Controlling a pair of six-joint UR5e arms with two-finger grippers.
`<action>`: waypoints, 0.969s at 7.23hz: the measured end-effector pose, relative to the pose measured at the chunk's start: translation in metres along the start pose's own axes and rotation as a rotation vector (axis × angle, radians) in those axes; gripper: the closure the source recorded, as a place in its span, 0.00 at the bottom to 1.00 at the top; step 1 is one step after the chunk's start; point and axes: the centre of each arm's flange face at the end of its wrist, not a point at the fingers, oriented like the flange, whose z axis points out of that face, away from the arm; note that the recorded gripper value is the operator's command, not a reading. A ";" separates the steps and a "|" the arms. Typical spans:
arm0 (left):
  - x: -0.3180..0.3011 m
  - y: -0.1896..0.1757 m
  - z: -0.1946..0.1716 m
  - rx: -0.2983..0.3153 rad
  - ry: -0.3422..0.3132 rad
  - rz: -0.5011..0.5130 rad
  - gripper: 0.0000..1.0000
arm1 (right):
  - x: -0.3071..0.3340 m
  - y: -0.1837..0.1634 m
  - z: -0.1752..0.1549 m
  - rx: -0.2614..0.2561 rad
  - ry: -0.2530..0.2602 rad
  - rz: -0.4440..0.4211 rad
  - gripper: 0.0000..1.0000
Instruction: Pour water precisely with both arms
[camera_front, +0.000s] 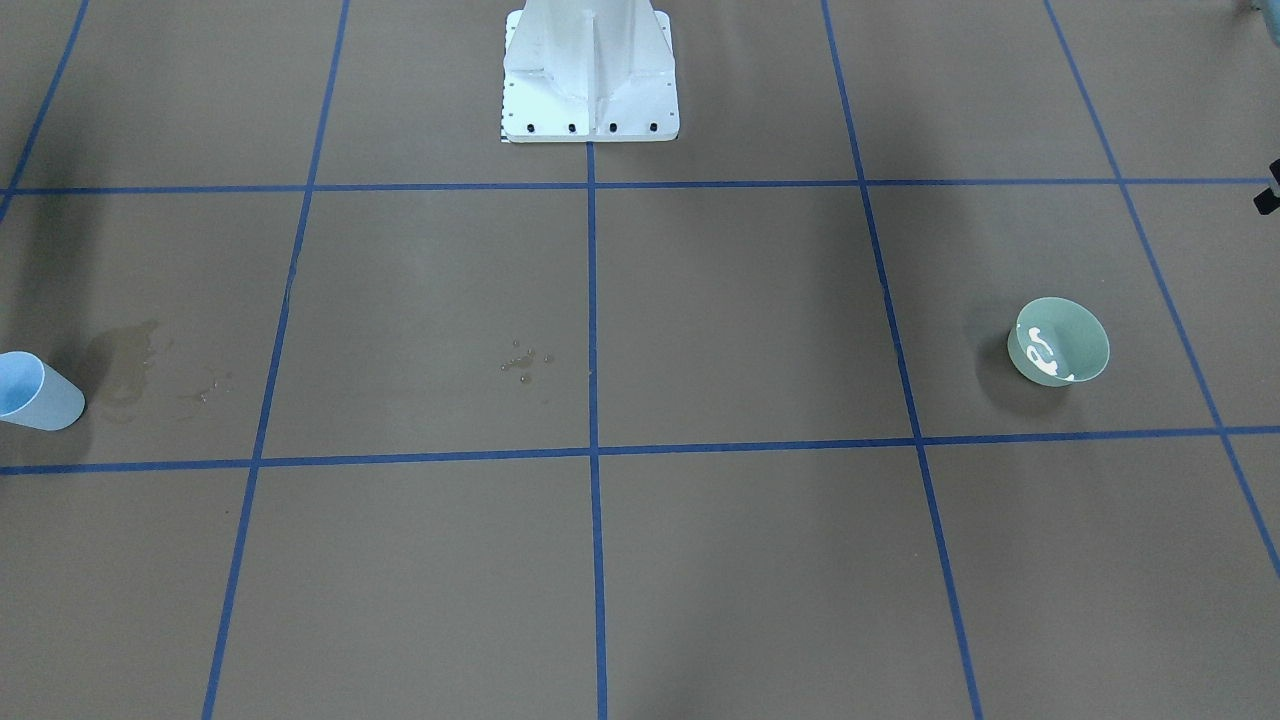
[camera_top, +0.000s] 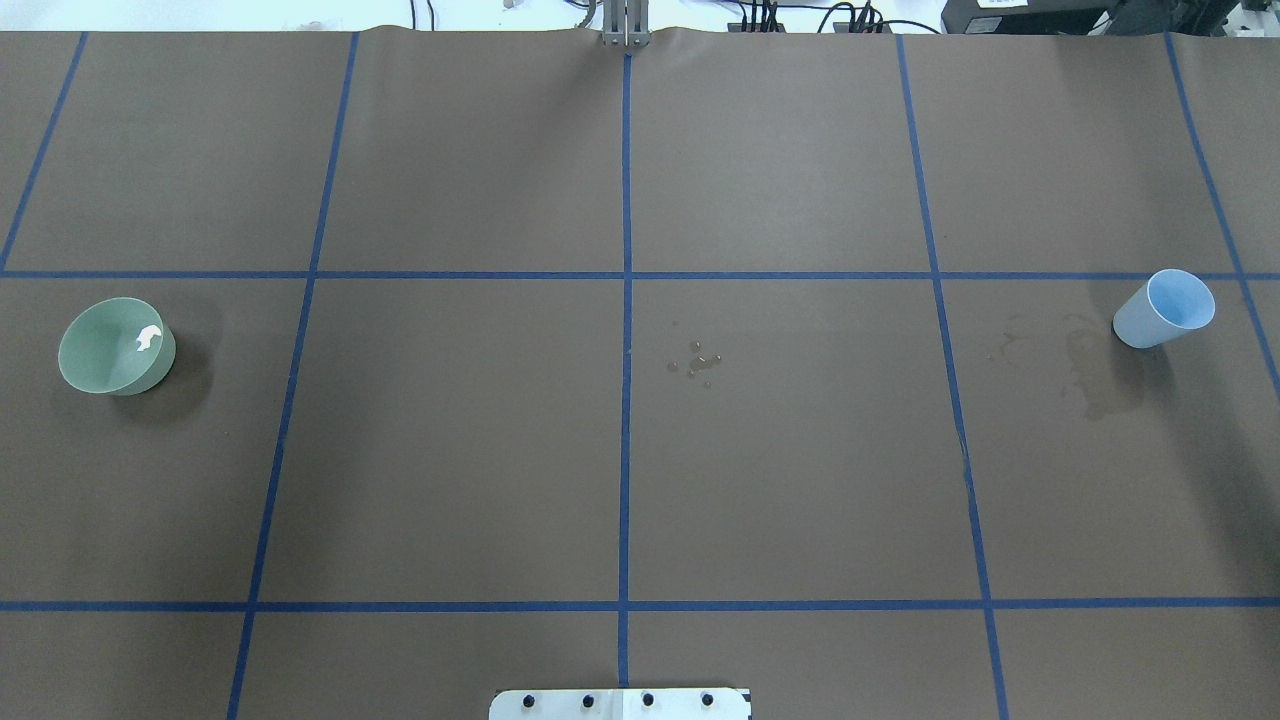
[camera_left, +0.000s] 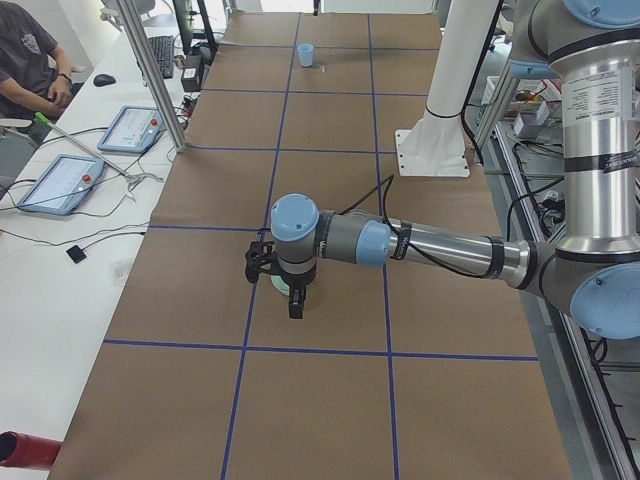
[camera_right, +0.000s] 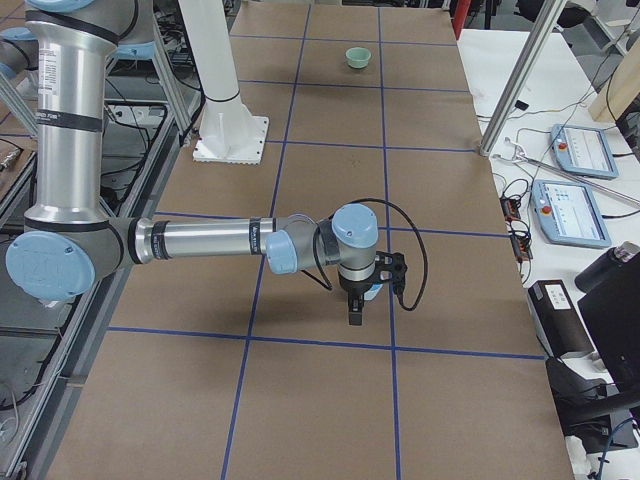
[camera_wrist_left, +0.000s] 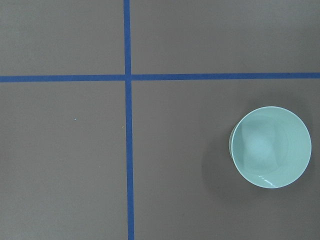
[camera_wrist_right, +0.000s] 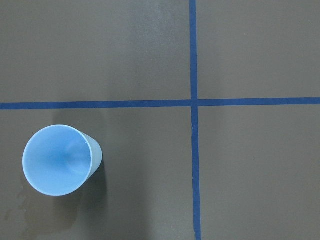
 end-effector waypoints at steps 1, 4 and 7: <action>-0.004 0.004 0.000 0.002 -0.028 -0.002 0.00 | 0.001 -0.001 0.004 -0.014 0.002 0.002 0.01; -0.016 0.010 0.007 -0.022 -0.069 -0.029 0.00 | -0.010 -0.014 0.007 -0.062 0.011 0.017 0.01; -0.015 0.022 0.000 -0.038 -0.049 0.053 0.00 | -0.015 -0.019 0.010 -0.074 0.011 0.012 0.01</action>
